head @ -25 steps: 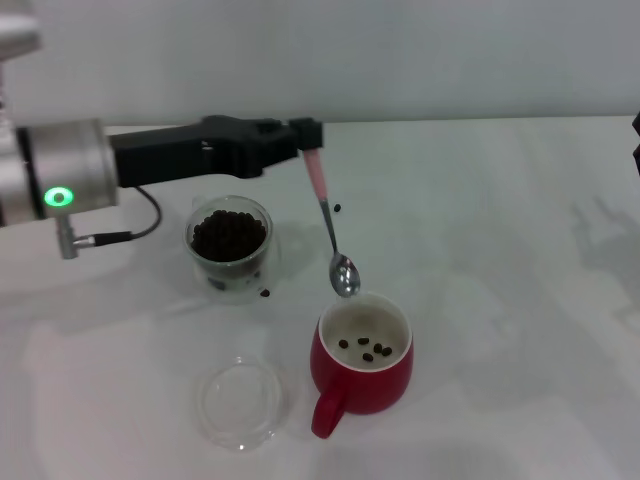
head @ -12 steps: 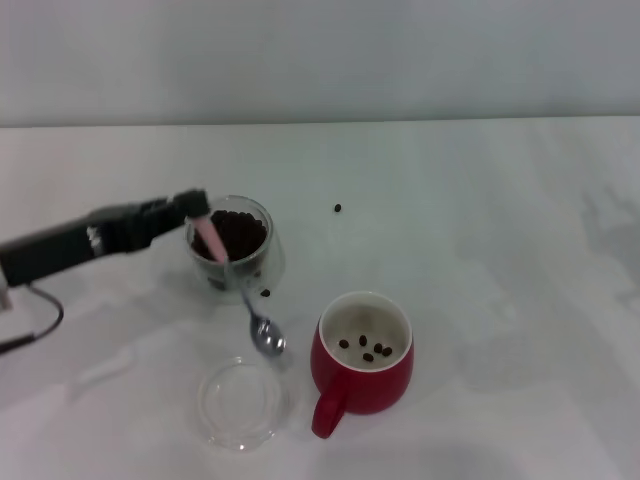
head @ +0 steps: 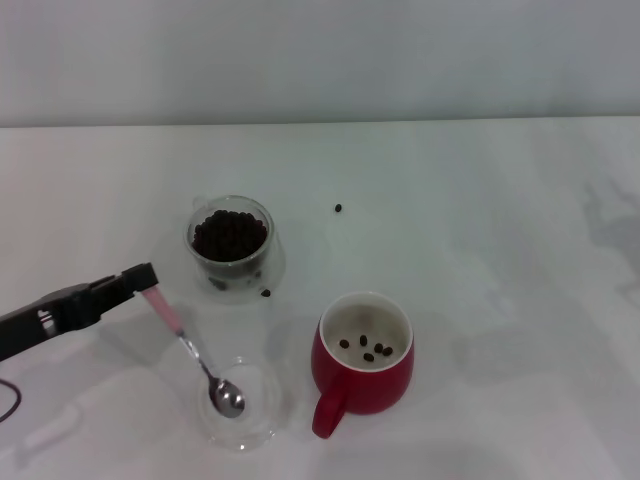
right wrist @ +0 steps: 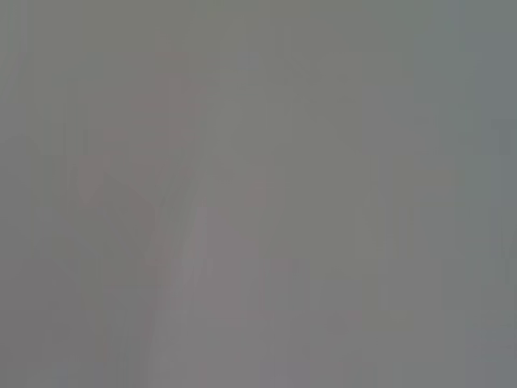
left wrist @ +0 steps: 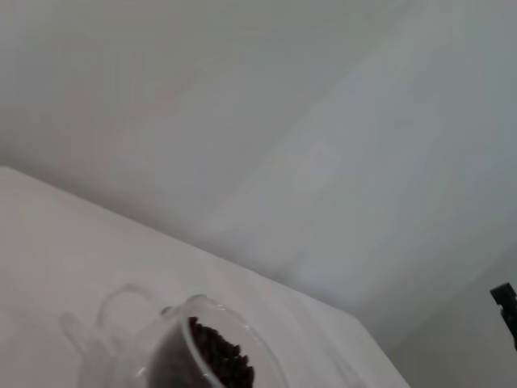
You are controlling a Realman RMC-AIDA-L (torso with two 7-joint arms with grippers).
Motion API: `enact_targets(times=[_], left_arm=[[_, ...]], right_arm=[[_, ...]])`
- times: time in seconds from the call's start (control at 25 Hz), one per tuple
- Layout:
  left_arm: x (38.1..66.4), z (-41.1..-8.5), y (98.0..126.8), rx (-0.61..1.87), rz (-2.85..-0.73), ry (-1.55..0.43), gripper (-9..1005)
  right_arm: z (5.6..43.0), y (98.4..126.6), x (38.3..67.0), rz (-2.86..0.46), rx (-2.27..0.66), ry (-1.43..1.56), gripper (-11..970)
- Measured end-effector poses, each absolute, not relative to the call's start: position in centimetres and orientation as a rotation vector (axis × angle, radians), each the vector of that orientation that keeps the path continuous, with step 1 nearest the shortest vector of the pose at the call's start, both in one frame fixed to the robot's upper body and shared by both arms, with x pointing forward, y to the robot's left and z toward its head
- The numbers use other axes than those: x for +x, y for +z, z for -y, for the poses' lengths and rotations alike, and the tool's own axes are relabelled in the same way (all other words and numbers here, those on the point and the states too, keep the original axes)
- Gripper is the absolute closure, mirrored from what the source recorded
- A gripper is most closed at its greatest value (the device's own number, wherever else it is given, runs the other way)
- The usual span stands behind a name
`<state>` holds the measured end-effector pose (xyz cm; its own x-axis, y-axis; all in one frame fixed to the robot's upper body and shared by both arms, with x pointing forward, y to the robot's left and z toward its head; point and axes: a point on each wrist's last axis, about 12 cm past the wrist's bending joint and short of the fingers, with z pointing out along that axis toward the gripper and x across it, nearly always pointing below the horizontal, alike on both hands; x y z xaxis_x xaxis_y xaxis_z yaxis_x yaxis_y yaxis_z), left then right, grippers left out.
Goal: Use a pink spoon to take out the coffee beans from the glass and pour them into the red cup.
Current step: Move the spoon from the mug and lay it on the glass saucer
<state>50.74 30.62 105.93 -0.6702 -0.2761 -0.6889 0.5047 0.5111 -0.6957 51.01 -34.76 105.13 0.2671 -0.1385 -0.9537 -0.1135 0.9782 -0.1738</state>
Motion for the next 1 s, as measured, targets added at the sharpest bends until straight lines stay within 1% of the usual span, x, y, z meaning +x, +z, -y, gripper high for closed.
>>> enact_targets(times=[0.24,0.48,0.56,0.68,1.0], left_arm=[[50.4,-30.9,105.6,0.172,-1.967,-1.228,869],[50.8,-30.0,105.1,0.183,-1.997,-1.224,869],[51.4,-28.9,104.4,0.179,-2.038,-1.231,868],[51.6,-28.4,103.9,0.184,-2.06,-1.216,868],[51.7,-28.5,103.4,0.181,-2.061,-1.158,866]], right_arm=[[34.7,104.9,50.8,-1.311,-0.218,-0.014,596],[34.6,104.8,50.7,-1.316,-0.214,-0.009,594],[34.6,104.8,50.7,-1.317,-0.212,-0.008,593],[34.6,104.7,50.6,-1.319,-0.211,-0.007,592],[34.5,104.6,50.8,-1.334,-0.209,-0.007,590]])
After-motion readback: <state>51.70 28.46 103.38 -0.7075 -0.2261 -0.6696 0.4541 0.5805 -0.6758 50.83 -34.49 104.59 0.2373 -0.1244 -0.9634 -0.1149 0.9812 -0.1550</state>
